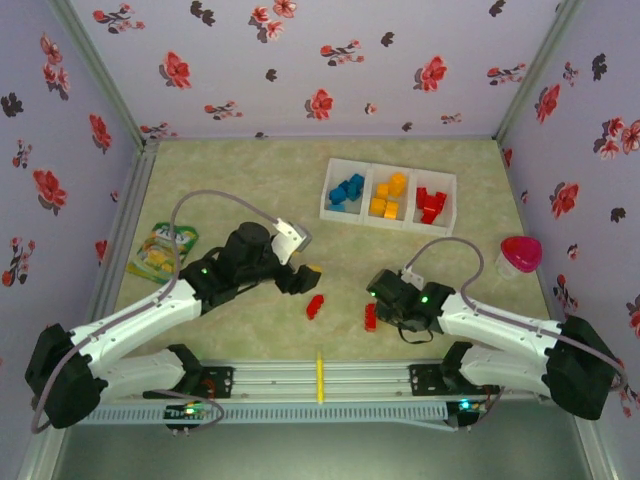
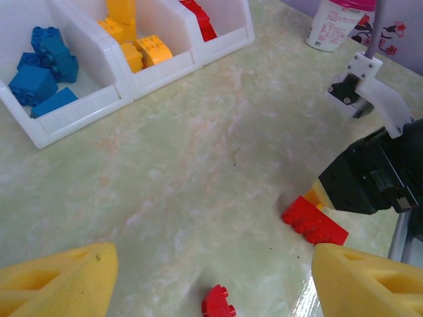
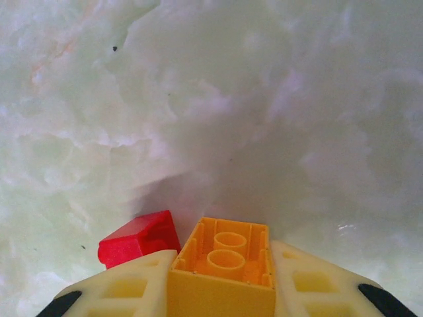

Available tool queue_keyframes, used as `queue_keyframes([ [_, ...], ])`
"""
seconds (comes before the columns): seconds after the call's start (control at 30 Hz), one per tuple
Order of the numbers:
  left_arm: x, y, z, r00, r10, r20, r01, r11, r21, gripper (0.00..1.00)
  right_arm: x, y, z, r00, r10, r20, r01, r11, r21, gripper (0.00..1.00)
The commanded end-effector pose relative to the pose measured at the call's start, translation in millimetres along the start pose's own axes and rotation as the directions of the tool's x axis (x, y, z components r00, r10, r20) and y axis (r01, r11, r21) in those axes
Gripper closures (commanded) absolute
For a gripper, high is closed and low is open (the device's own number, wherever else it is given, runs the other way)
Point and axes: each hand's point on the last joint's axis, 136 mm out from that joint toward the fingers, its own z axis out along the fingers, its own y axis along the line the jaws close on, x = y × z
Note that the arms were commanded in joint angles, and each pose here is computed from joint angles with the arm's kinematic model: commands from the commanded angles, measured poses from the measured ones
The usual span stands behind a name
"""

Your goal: Sort the legos into containers by color

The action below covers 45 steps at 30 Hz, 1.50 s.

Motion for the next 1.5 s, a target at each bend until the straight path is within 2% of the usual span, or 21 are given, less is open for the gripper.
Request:
queue_keyframes([
  [0.0, -18.3, -9.4, -10.2, 0.999, 0.036, 0.035, -0.037, 0.999, 0.026, 0.23, -28.4, -2.1, -17.5, 0.995, -0.061, 0.08, 0.058, 0.998, 0.037, 0.77],
  [0.17, -33.4, -12.6, -22.2, 0.996, 0.053, 0.069, -0.055, 0.998, 0.026, 0.23, -80.9, 1.7, -45.4, 0.98, -0.117, 0.163, 0.109, 0.992, 0.056, 0.81],
  [0.4, -43.5, -16.2, -29.6, 0.993, 0.037, 0.113, -0.042, 0.998, 0.036, 0.22, -180.9, 22.0, -89.1, 0.911, -0.125, 0.393, 0.133, 0.991, 0.008, 0.81],
  [0.57, -43.2, -16.3, -27.3, 0.993, 0.017, 0.114, -0.021, 0.999, 0.04, 0.21, -245.3, 17.9, -80.9, 0.895, -0.098, 0.436, 0.109, 0.994, -0.001, 0.82],
  [0.67, -43.1, -16.1, -27.2, 0.993, 0.004, 0.12, -0.009, 0.999, 0.042, 0.21, -271.2, 20.9, -65.9, 0.899, -0.099, 0.426, 0.117, 0.993, -0.015, 0.82],
  [0.97, -32.5, -8.4, -15.6, 0.995, -0.035, 0.09, 0.034, 0.999, 0.014, 0.21, -305.0, 64.5, -26.2, 0.913, -0.204, 0.353, 0.253, 0.962, -0.098, 0.82],
  [1.17, -23.9, -5.7, -5.8, 0.996, -0.074, 0.059, 0.073, 0.997, 0.012, 0.21, -320.5, 89.9, -2.2, 0.914, -0.242, 0.325, 0.298, 0.945, -0.133, 0.81],
  [1.37, -6.4, 4.8, -0.5, 0.993, -0.115, 0.001, 0.115, 0.992, -0.044, 0.24, -334.1, 112.4, 32.4, 0.921, -0.275, 0.277, 0.323, 0.935, -0.145, 0.79],
  [1.47, 5.5, 9.6, 1.5, 0.991, -0.134, -0.028, 0.132, 0.989, -0.071, 0.25, -338.3, 119.3, 44.9, 0.922, -0.288, 0.257, 0.33, 0.934, -0.138, 0.72],
])
